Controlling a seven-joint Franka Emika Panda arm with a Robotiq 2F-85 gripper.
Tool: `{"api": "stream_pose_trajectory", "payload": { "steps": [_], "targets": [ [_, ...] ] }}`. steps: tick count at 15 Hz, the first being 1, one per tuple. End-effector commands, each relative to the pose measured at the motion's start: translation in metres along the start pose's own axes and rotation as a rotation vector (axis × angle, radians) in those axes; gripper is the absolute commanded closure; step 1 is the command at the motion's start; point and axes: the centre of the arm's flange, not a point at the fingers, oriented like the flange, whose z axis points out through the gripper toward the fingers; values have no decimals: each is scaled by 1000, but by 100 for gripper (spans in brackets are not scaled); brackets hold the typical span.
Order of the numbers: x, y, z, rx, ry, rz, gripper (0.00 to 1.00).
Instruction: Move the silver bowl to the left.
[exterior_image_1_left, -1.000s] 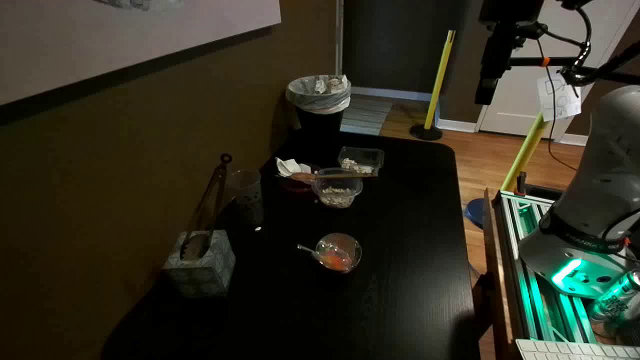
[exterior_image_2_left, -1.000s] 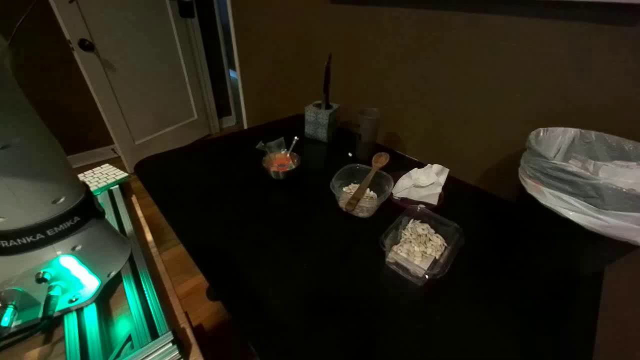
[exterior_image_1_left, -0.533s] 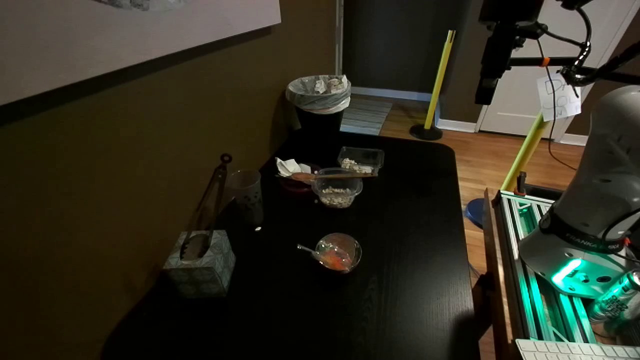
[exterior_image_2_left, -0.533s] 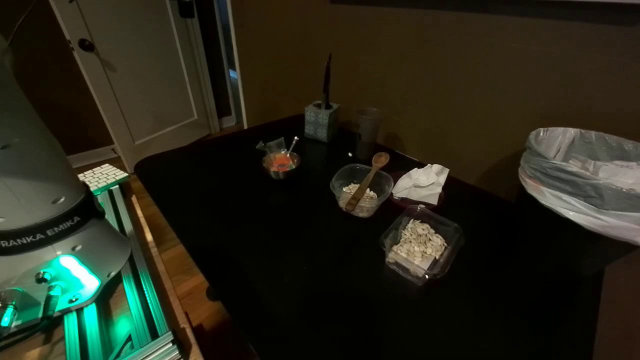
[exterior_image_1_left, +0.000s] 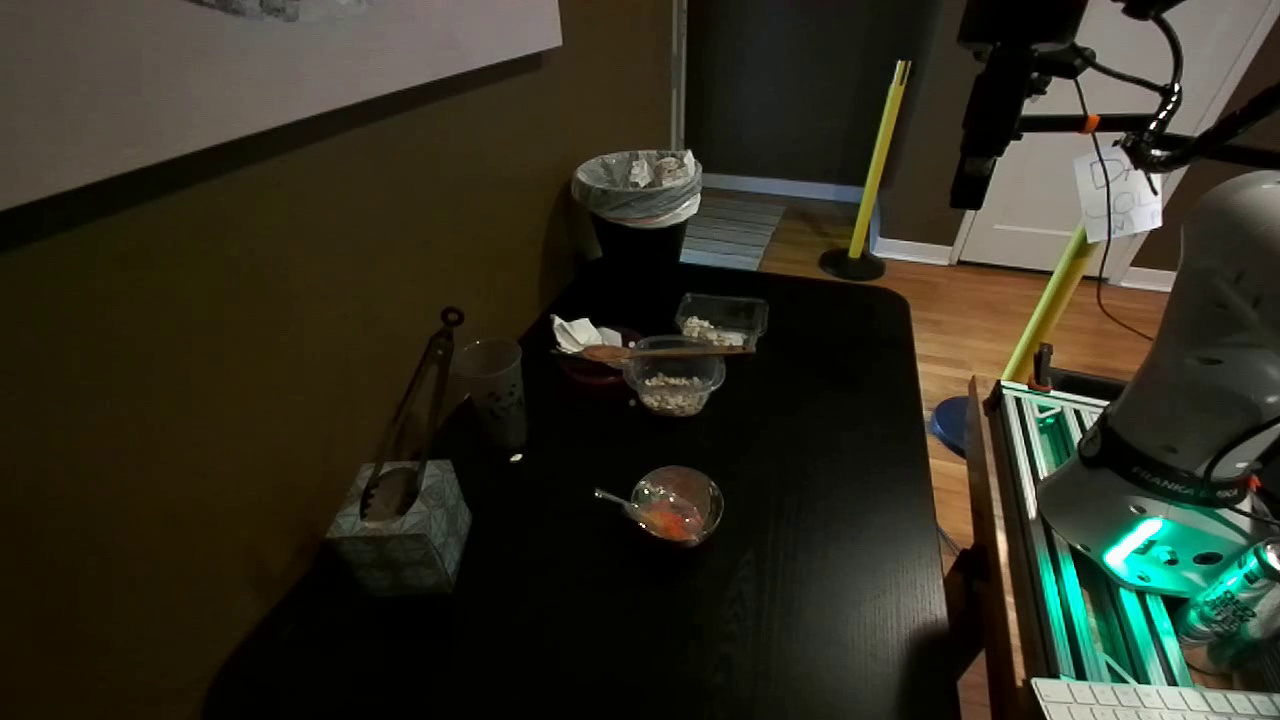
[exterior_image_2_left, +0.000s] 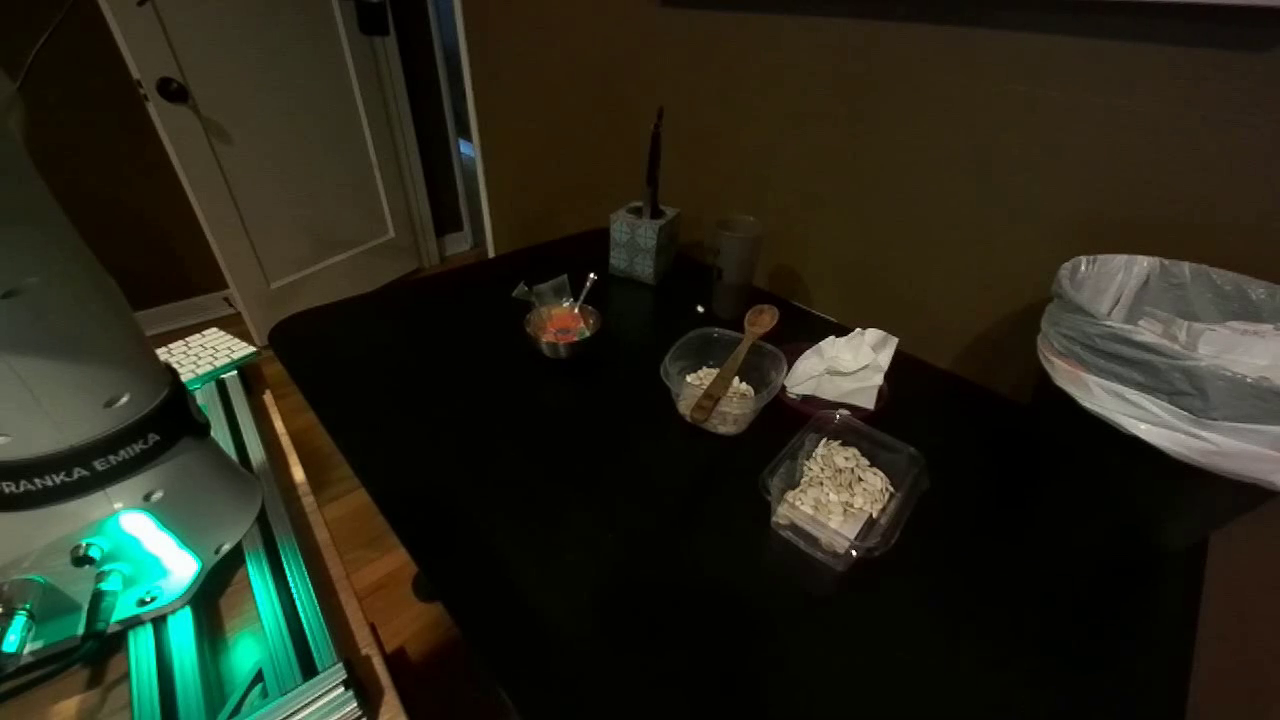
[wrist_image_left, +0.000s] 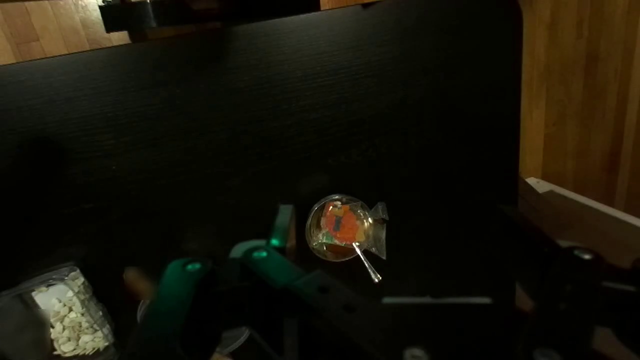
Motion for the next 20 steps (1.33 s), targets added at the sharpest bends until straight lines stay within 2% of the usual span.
{"api": "stream_pose_trajectory", "payload": {
  "steps": [1,6,9,11,12,13,16,20],
  "targets": [
    [2,-2,6,-6,5,13,0],
    [16,-21,52,-93,118,134,0],
    [22,-34,97,-160,145,201,0],
    [28,-37,123,-214,120,245,0],
    [28,-39,129,-242,91,238,0],
    [19,-37,103,-198,126,206,0],
    [24,-40,120,-229,85,221,0],
    [26,-39,120,-231,82,225,0]
  ]
}}
